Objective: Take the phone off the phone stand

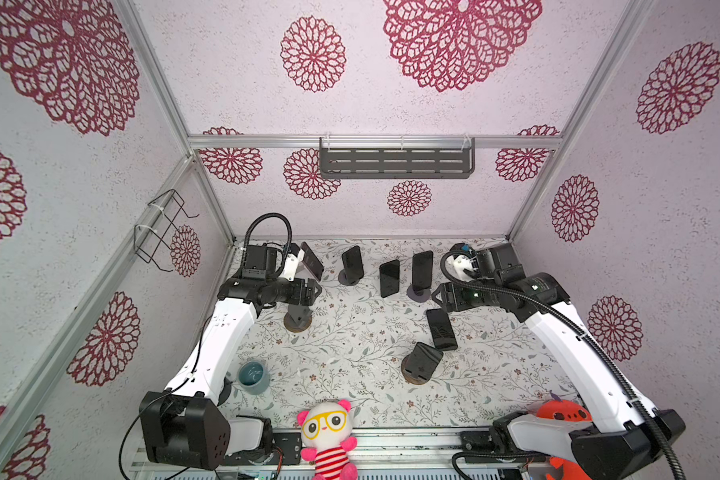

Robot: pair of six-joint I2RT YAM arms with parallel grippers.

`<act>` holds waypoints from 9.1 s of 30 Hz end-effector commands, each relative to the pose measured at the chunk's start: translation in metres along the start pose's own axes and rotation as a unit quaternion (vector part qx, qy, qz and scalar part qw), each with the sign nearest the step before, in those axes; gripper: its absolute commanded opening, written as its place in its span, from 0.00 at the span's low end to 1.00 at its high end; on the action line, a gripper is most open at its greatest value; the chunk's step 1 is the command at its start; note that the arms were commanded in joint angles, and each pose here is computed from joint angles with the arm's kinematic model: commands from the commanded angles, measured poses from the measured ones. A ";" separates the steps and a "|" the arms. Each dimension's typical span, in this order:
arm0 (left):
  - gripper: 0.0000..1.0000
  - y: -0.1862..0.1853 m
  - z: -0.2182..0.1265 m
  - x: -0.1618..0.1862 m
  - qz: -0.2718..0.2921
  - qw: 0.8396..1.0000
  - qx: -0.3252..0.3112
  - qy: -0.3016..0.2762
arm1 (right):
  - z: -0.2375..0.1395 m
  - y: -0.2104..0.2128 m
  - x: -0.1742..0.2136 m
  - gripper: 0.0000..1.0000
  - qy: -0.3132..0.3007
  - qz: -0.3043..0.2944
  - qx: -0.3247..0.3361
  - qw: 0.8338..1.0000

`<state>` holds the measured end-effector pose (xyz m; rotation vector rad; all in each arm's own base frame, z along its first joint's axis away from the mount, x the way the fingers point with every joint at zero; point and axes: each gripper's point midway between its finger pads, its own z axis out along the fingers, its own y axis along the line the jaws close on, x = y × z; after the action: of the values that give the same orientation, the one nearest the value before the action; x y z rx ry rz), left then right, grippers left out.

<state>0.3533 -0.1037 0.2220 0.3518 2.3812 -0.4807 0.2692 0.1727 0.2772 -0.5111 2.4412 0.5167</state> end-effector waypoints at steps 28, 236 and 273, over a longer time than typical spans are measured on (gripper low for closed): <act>0.91 -0.004 -0.009 -0.002 0.012 1.000 0.010 0.003 | 0.037 0.013 0.103 0.64 0.159 -0.030 -0.011 0.987; 0.00 -0.137 0.011 -0.004 -0.100 0.962 0.226 -0.117 | 0.106 0.021 0.110 0.40 0.196 -0.001 0.082 0.977; 0.00 -0.091 -0.023 -0.021 -0.117 0.965 0.174 -0.160 | 0.088 0.046 0.115 0.00 0.185 0.046 0.079 0.978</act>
<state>0.3212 -0.1846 0.2348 0.1047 2.1348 -0.9914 0.1974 0.2220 0.1314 -0.4900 2.8801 0.2614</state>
